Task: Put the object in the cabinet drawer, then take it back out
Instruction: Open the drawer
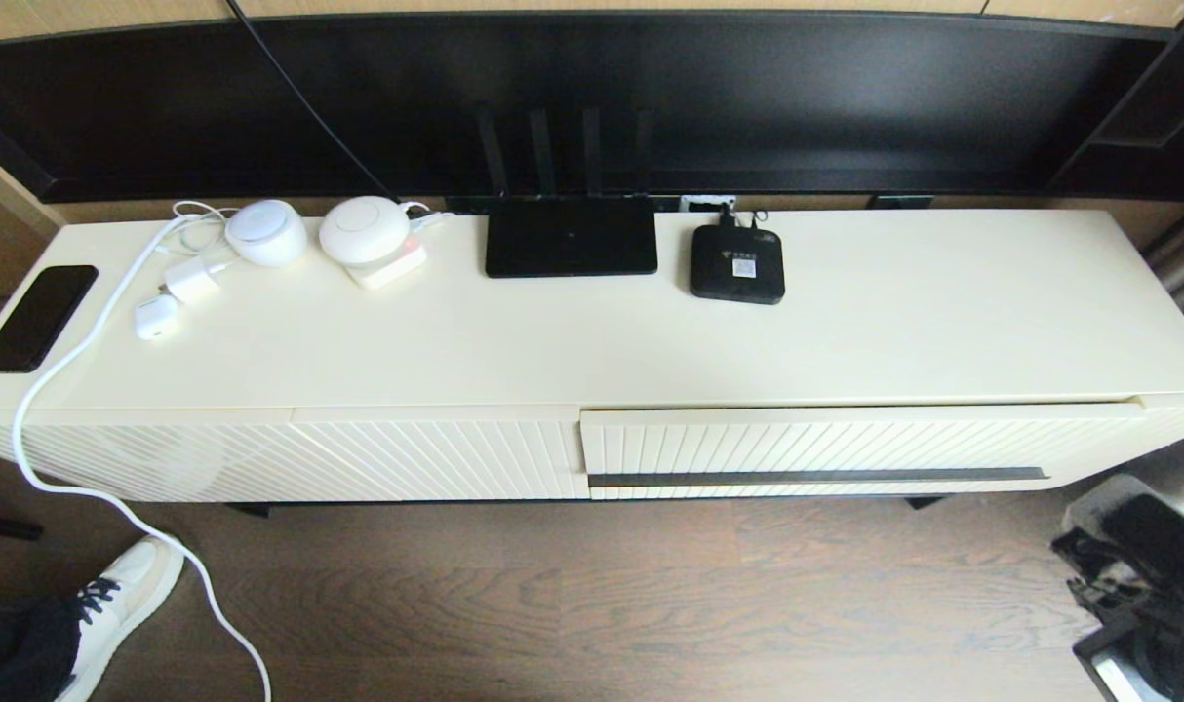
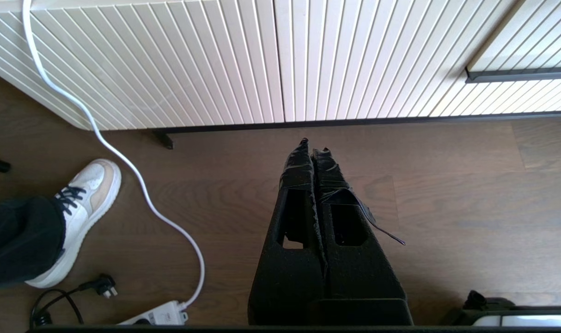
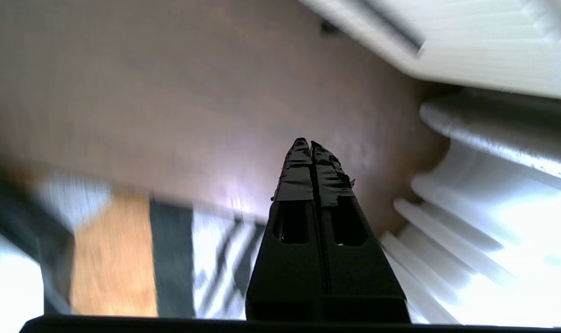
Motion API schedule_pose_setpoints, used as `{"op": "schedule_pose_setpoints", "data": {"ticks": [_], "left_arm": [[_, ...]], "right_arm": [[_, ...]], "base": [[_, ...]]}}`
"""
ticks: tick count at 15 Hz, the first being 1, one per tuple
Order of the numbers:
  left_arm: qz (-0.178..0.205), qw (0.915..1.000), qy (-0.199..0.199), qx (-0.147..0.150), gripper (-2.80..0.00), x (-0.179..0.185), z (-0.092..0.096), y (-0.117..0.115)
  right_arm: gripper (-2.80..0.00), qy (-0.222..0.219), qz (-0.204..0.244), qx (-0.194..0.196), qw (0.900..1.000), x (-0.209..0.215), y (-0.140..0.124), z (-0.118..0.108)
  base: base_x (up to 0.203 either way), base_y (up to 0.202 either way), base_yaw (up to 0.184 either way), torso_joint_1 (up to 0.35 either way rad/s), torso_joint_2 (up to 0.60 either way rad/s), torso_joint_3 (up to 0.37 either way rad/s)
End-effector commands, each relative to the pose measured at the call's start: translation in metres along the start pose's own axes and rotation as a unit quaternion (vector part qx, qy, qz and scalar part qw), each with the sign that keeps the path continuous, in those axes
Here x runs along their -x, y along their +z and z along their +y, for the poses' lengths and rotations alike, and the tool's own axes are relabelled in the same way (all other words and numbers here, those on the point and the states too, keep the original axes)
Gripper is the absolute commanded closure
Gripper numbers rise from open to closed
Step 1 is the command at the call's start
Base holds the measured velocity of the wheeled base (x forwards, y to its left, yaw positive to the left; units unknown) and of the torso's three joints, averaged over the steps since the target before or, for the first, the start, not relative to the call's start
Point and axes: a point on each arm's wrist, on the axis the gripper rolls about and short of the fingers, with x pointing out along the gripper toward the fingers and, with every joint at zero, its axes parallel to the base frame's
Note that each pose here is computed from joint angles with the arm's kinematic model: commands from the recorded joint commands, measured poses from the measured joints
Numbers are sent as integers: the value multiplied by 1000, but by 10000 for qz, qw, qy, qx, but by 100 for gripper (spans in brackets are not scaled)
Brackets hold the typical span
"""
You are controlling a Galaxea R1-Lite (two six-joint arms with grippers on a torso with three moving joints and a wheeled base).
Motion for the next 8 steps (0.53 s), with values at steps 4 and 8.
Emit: {"op": "schedule_pose_setpoints", "data": {"ticks": [4,8], "left_arm": [[13,10000,0,-2,0,0,0,0],[14,10000,0,-2,0,0,0,0]], "right_arm": [[0,756,-53,1369,9877,17,-34,5],[0,1373,-460,2366,9608,0,-30,18]], "base": [[0,0,0,0,0,0],[0,0,0,0,0,0]]}}
